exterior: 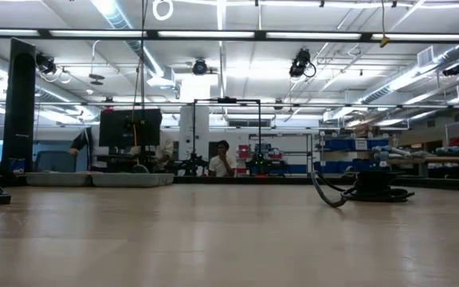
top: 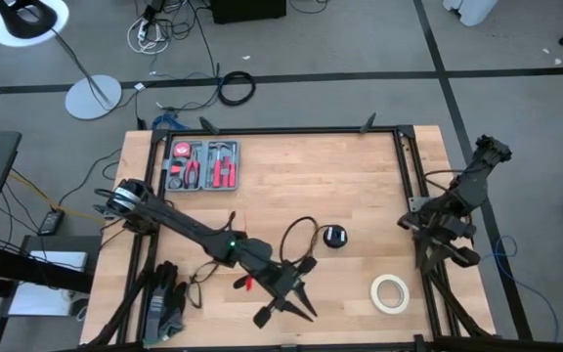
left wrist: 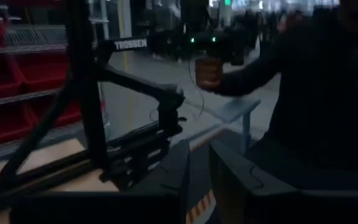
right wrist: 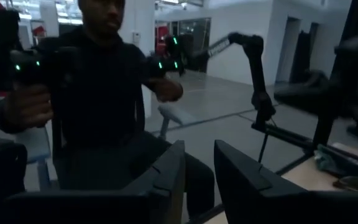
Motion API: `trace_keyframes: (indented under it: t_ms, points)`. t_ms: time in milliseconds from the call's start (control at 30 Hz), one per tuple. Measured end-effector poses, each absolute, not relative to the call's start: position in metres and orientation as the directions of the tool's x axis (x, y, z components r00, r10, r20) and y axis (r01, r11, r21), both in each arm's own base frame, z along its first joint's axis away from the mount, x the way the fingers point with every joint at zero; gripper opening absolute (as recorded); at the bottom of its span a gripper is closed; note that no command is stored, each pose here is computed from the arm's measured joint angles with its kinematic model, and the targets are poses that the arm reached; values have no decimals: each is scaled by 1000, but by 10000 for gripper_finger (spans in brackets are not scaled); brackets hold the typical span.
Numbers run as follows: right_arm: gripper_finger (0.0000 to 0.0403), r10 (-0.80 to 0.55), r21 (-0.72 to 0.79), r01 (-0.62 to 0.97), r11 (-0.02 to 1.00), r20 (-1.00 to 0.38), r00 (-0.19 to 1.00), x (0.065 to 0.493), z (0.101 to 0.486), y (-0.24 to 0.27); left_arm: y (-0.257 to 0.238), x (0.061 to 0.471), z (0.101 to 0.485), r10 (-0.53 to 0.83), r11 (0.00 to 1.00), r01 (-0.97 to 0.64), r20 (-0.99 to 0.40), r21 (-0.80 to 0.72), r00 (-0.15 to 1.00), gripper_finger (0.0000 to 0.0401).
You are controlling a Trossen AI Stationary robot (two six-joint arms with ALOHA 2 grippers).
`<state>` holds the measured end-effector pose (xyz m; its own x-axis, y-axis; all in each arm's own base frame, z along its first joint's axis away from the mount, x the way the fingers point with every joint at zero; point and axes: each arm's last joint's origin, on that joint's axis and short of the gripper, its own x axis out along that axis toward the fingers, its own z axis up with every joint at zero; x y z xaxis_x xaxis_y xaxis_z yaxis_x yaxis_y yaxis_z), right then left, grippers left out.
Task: Coil cords
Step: Return to Home Position
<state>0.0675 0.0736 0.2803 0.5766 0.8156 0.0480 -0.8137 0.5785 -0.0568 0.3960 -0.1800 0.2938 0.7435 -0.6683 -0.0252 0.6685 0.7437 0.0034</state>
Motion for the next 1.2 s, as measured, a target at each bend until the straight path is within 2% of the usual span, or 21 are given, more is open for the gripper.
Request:
trace_keyframes:
  t_ms: [167, 367, 533, 800, 1067, 1200]
  points:
    - [84, 815, -58, -813, 579, 66, 576, 64, 275, 70, -169, 382, 253, -660, 742, 663, 65, -99, 748, 64]
    - [84, 816, -79, -812, 578, 34, 577, 61, 243, 67, -143, 364, 224, -625, 753, 632, 101, -183, 774, 64]
    - [84, 817, -26, -817, 577, 40, 576, 59, 224, 65, -116, 336, 213, -618, 754, 625, 102, -202, 779, 64]
    - [84, 818, 162, -807, 568, 2, 576, 57, 216, 63, -70, 270, 193, -559, 800, 553, 44, -232, 828, 64]
    - [84, 807, 191, -785, 590, -144, 572, 56, 202, 62, -51, 221, 172, -522, 815, 506, 22, -282, 853, 64]
    - [84, 781, 169, -764, 623, -89, 618, 58, 208, 62, -49, 210, 170, -516, 780, 502, 71, -375, 854, 64]
